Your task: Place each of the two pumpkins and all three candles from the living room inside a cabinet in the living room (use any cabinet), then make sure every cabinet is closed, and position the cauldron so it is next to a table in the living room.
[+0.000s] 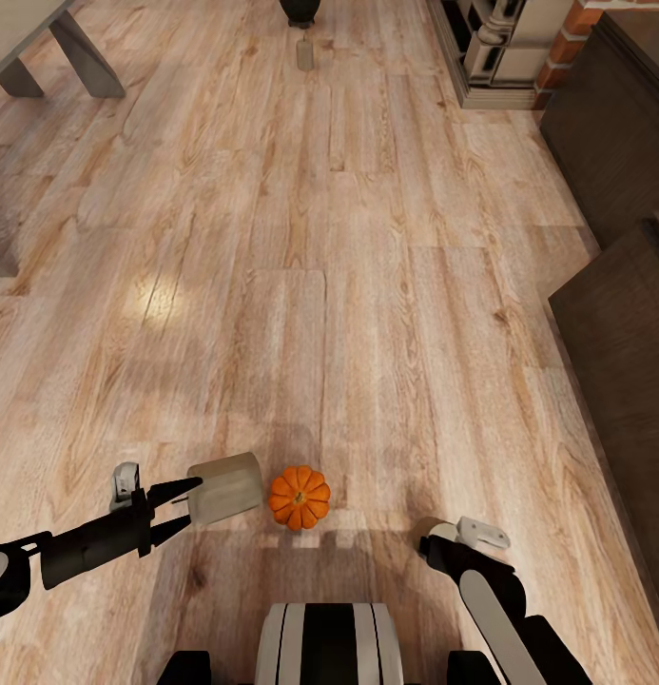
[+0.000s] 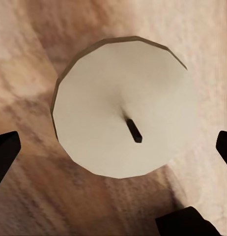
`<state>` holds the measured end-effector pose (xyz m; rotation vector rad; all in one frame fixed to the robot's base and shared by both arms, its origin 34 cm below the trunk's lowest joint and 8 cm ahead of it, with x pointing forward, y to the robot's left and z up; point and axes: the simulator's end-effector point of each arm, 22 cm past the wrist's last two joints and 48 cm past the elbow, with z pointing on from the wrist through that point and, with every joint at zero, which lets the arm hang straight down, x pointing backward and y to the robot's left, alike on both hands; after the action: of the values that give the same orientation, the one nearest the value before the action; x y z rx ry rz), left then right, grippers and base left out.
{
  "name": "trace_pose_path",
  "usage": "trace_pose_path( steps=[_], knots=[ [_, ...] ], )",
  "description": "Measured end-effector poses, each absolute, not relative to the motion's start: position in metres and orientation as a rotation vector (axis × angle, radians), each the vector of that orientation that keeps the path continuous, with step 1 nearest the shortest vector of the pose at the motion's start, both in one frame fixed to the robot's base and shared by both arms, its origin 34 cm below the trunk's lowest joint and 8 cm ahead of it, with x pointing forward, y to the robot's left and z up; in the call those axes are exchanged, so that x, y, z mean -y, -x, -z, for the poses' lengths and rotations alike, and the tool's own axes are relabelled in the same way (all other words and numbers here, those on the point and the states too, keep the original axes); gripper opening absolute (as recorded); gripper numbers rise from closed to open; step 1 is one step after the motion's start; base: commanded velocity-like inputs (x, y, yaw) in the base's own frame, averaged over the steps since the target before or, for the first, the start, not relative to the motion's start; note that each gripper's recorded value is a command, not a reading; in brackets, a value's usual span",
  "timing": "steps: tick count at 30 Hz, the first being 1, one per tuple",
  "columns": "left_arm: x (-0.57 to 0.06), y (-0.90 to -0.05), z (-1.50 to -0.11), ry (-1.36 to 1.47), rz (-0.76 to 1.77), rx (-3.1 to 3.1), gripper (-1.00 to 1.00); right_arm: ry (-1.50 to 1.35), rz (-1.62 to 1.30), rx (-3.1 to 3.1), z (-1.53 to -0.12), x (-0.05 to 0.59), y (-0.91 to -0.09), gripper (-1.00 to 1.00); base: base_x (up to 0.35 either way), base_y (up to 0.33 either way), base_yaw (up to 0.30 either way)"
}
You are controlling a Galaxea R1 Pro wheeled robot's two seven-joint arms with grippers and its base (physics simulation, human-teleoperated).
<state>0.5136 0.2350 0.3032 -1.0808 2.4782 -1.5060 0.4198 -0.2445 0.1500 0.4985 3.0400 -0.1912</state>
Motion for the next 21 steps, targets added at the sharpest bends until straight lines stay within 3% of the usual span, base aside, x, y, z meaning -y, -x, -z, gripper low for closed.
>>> trace_pose_path(
  steps=[21],
  knots=[
    [-0.24,-0.519,-0.314,1.071,1.549,-2.43,-1.0,-0.518,0.188,-2.998,-0.151,0.247,-0.428,1.0,0.0,0.0,0.0]
  ],
)
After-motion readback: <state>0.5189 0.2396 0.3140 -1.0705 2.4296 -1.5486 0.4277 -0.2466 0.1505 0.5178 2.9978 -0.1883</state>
